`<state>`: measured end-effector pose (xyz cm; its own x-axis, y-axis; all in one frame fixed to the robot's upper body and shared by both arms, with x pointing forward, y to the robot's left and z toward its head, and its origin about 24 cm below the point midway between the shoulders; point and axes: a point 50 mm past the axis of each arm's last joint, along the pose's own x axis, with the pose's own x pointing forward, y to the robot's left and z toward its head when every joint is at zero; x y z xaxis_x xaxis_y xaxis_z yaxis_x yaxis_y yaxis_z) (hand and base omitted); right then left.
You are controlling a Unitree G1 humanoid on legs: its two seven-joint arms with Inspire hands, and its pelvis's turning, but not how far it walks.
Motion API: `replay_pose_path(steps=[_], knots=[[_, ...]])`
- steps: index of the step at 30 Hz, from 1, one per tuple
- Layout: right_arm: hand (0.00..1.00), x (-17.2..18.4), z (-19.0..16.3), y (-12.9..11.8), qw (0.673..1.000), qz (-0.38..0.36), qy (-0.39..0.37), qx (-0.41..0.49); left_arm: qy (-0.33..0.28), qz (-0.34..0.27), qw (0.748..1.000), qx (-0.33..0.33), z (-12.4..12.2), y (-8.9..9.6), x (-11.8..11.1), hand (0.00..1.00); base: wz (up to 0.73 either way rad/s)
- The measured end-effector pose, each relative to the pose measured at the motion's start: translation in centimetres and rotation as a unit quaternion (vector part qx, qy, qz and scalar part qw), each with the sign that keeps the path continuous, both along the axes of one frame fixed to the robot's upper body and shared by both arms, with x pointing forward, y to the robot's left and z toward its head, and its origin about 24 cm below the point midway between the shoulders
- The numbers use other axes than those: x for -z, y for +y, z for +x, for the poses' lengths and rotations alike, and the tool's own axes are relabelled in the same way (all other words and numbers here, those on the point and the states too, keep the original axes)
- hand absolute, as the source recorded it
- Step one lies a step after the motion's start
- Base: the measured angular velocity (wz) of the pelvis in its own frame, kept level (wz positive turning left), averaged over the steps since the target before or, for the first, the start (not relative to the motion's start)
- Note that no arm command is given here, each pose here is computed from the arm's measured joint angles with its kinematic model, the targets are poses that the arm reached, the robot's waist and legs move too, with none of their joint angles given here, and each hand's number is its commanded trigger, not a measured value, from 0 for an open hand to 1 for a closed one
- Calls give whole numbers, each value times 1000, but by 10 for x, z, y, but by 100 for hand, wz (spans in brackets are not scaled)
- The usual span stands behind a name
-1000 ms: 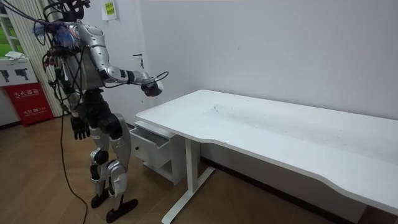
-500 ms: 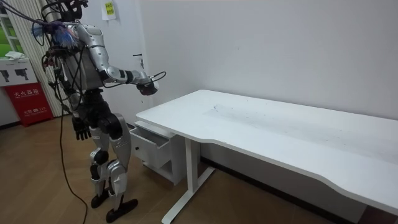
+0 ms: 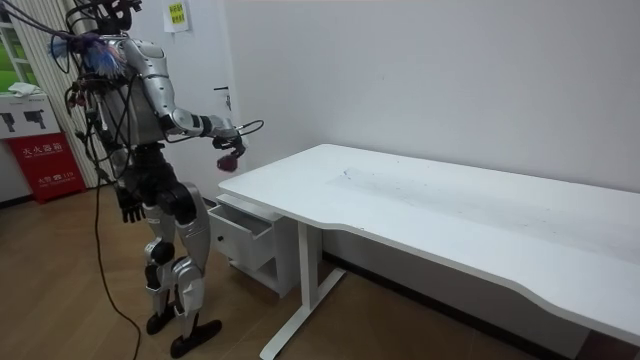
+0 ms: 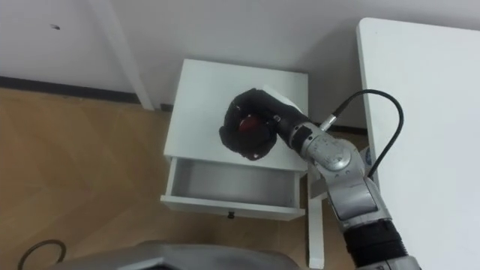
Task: Put apple and close drawer
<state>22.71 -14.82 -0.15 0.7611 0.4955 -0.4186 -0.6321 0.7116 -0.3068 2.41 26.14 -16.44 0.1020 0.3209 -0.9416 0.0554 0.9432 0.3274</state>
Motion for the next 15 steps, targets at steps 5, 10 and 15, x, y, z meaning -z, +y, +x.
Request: replay_pose_path(steps=[5,10,15], knots=[[0,0,0,0,1000,0,0,0,-3,1,1000,1,2,0,0,0,0],[0,0,0,0,1000,0,0,0,-4,0,1000,1,3,-1,0,0,0],[0,1,-1,0,1000,-1,3,1,-3,0,1000,1,3,-1,0,0,0]])
